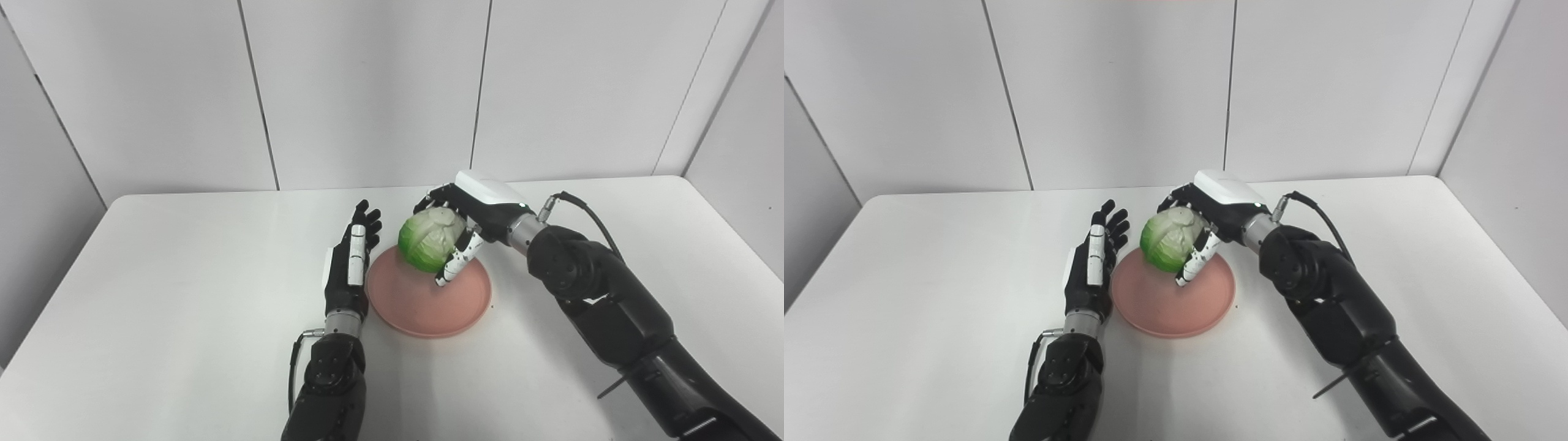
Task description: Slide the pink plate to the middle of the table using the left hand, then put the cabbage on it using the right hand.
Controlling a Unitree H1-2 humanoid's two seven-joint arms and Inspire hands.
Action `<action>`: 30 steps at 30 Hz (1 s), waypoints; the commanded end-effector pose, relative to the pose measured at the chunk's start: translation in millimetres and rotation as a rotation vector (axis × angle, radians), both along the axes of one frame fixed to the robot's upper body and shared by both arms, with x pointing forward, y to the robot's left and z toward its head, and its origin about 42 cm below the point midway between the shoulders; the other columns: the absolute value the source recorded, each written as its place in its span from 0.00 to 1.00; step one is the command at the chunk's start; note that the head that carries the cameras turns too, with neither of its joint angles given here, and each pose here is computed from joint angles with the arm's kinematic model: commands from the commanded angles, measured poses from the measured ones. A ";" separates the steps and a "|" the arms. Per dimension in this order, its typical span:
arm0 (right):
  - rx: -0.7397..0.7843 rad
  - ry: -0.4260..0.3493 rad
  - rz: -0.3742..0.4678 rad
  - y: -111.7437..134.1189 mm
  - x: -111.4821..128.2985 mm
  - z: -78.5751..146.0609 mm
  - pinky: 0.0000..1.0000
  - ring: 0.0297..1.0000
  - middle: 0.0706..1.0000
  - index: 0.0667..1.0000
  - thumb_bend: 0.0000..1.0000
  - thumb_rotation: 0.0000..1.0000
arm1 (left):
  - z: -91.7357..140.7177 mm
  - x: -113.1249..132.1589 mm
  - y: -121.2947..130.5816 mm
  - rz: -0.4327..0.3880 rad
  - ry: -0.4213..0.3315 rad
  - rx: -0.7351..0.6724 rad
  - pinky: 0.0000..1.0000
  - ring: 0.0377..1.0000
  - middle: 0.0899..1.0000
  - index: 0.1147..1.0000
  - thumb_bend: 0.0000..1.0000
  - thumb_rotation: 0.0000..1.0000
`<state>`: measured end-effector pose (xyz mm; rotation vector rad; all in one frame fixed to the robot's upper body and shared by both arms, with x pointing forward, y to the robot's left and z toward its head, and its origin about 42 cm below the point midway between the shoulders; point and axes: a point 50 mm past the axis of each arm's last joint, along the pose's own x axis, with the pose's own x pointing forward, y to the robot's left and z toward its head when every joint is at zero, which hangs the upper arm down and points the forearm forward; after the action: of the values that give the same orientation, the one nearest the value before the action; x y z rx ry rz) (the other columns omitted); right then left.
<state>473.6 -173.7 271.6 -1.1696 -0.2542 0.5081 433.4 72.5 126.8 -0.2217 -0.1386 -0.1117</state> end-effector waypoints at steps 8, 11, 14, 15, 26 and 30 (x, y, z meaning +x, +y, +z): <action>-0.085 -0.094 0.069 12.0 6.7 21.5 0.36 0.41 0.47 0.46 0.52 0.00 | 11.3 1.8 -13.5 -0.034 -0.053 -0.005 0.93 0.92 0.91 0.92 0.62 1.00; -0.116 -0.091 0.074 10.2 6.6 19.5 0.35 0.40 0.46 0.47 0.52 0.00 | 13.0 3.2 -14.6 -0.029 -0.050 -0.045 0.91 0.90 0.90 0.90 0.61 1.00; -0.142 -0.100 0.087 8.5 6.0 18.4 0.36 0.40 0.46 0.47 0.52 0.00 | 13.1 4.8 -15.6 -0.016 -0.063 -0.056 0.90 0.89 0.89 0.95 0.58 1.00; -0.148 -0.098 0.093 8.0 5.6 18.3 0.35 0.40 0.45 0.47 0.52 0.00 | 12.4 4.8 -15.2 -0.019 -0.064 -0.042 0.88 0.89 0.89 0.92 0.58 1.00; -0.190 -0.096 0.134 2.8 2.0 16.1 0.39 0.41 0.48 0.46 0.52 0.00 | 13.7 3.7 -16.8 0.010 -0.071 -0.094 0.84 0.85 0.86 0.91 0.60 1.00; -0.206 -0.114 0.143 0.2 -0.3 13.8 0.44 0.48 0.47 0.46 0.52 0.00 | 14.1 3.1 -16.5 0.011 -0.073 -0.098 0.84 0.85 0.87 0.94 0.59 0.99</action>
<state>470.6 -175.7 253.8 -1.3649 -0.2655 0.6321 434.2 61.9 129.1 -0.2988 -0.1686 -0.0979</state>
